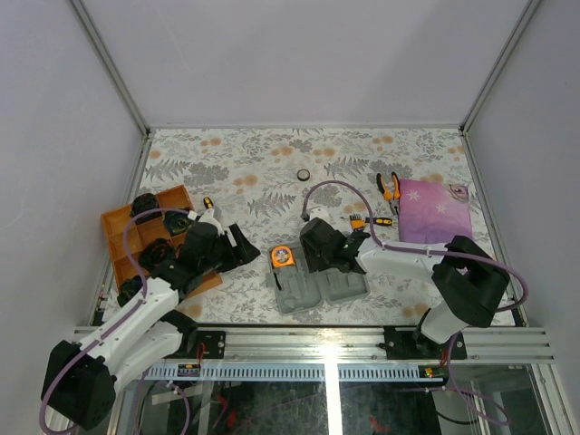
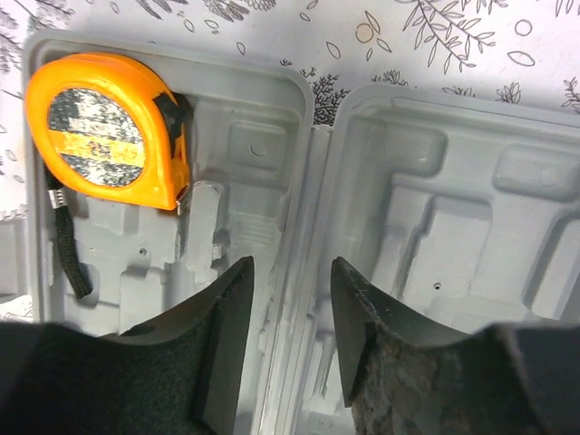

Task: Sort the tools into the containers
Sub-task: Adjust the storage box at the center of the board.

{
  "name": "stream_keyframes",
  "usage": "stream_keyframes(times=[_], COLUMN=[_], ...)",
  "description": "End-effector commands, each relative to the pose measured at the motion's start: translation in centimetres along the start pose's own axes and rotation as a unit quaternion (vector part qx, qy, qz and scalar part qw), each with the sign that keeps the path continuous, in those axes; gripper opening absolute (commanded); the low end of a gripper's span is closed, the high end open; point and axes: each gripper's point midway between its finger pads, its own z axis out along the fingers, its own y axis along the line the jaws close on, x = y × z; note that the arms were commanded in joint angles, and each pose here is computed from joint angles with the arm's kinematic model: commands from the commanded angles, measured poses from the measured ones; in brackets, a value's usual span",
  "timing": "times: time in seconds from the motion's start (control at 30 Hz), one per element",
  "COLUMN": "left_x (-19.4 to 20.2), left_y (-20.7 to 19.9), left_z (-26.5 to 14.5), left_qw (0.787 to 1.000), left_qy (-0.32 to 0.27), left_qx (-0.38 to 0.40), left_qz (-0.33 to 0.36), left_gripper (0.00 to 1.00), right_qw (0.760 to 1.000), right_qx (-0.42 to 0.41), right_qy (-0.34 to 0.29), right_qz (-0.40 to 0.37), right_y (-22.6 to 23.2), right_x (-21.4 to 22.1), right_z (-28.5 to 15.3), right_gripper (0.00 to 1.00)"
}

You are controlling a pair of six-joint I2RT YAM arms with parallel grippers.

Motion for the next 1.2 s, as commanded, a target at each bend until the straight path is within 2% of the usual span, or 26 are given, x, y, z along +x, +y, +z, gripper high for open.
stream_keyframes(times=[0.0,0.17,0.3,0.47,0.63,0.93,1.17], left_x=[-0.4,0.2,0.8,1.4,0.7,0.1,0.3], left_y=[-1.4,-1.6,-1.6,-2.0,-2.6,-3.3,-3.2], left_z=[0.3,0.7,1.2,2.0,2.6,4.6,5.6], left_qw=[0.999,0.998,0.997,0.995,0.994,0.993,0.993], left_qy=[-0.008,-0.002,0.002,0.012,-0.002,-0.006,-0.003], left_qx=[0.043,0.061,0.074,0.096,0.11,0.121,0.121], left_qz=[0.005,0.003,0.001,0.006,0.01,0.004,0.006], left_gripper=[0.71,0.69,0.65,0.62,0.62,0.59,0.58], right_qw=[0.999,0.996,0.992,0.988,0.985,0.985,0.987], right_qx=[-0.031,-0.052,-0.073,-0.105,-0.121,-0.138,-0.136], right_qy=[-0.038,-0.073,-0.09,-0.1,-0.104,-0.083,-0.058], right_qz=[0.007,0.026,0.043,0.06,0.065,0.057,0.058], right_y=[1.1,1.9,2.8,4.4,5.6,7.0,6.8], right_x=[-2.6,-4.5,-5.6,-7.0,-8.7,-9.5,-8.7], right_z=[-2.2,-3.6,-4.2,-4.2,-3.5,-1.1,1.1], right_gripper=[0.49,0.5,0.46,0.44,0.43,0.43,0.4])
